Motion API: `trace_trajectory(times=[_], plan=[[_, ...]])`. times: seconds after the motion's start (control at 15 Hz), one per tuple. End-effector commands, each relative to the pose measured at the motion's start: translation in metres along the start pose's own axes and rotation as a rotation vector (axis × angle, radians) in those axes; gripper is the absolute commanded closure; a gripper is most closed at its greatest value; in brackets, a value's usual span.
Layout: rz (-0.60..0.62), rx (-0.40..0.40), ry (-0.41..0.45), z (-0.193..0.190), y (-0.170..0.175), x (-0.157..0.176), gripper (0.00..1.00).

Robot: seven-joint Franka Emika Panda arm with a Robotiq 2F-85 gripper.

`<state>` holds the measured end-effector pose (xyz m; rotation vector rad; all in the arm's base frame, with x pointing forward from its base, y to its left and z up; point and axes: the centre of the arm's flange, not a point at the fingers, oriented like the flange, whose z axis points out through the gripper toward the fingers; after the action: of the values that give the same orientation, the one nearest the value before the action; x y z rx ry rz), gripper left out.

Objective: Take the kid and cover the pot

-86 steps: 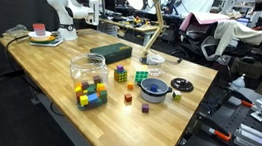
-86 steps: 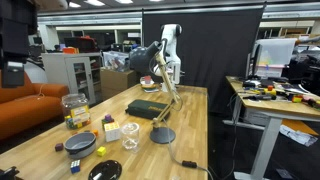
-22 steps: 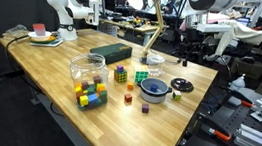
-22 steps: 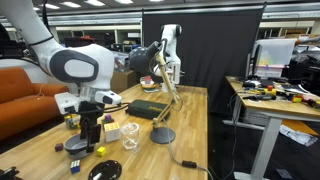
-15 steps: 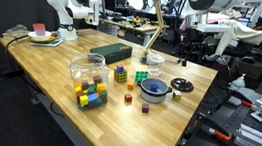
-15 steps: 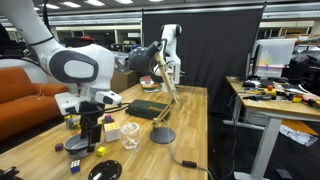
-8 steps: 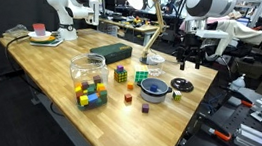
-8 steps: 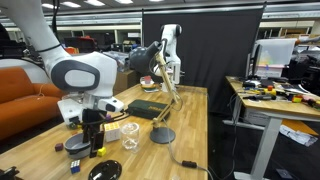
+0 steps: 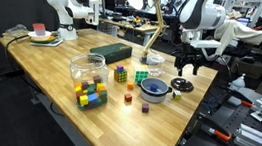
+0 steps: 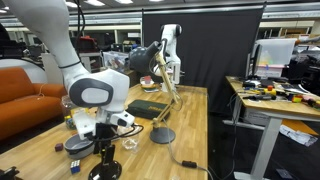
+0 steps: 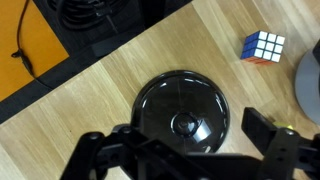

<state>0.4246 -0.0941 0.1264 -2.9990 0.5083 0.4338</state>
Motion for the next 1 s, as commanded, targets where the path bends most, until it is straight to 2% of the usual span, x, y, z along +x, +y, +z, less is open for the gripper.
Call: trace_trajectory(times=[0.0, 0.33, 0.4, 0.47, 0.53, 0.93], plan=[[-0.002, 0.017, -0.037, 0.019, 0.003, 0.016, 0.0], [0.006, 0.013, -0.066, 0.037, 0.006, 0.025, 0.0], [0.005, 0.015, -0.063, 0.037, 0.006, 0.027, 0.04], [0.004, 0.018, -0.063, 0.037, 0.005, 0.028, 0.1], [0.004, 0.02, -0.061, 0.037, 0.005, 0.03, 0.28], [-0.001, 0.025, -0.053, 0.036, 0.003, 0.031, 0.67]])
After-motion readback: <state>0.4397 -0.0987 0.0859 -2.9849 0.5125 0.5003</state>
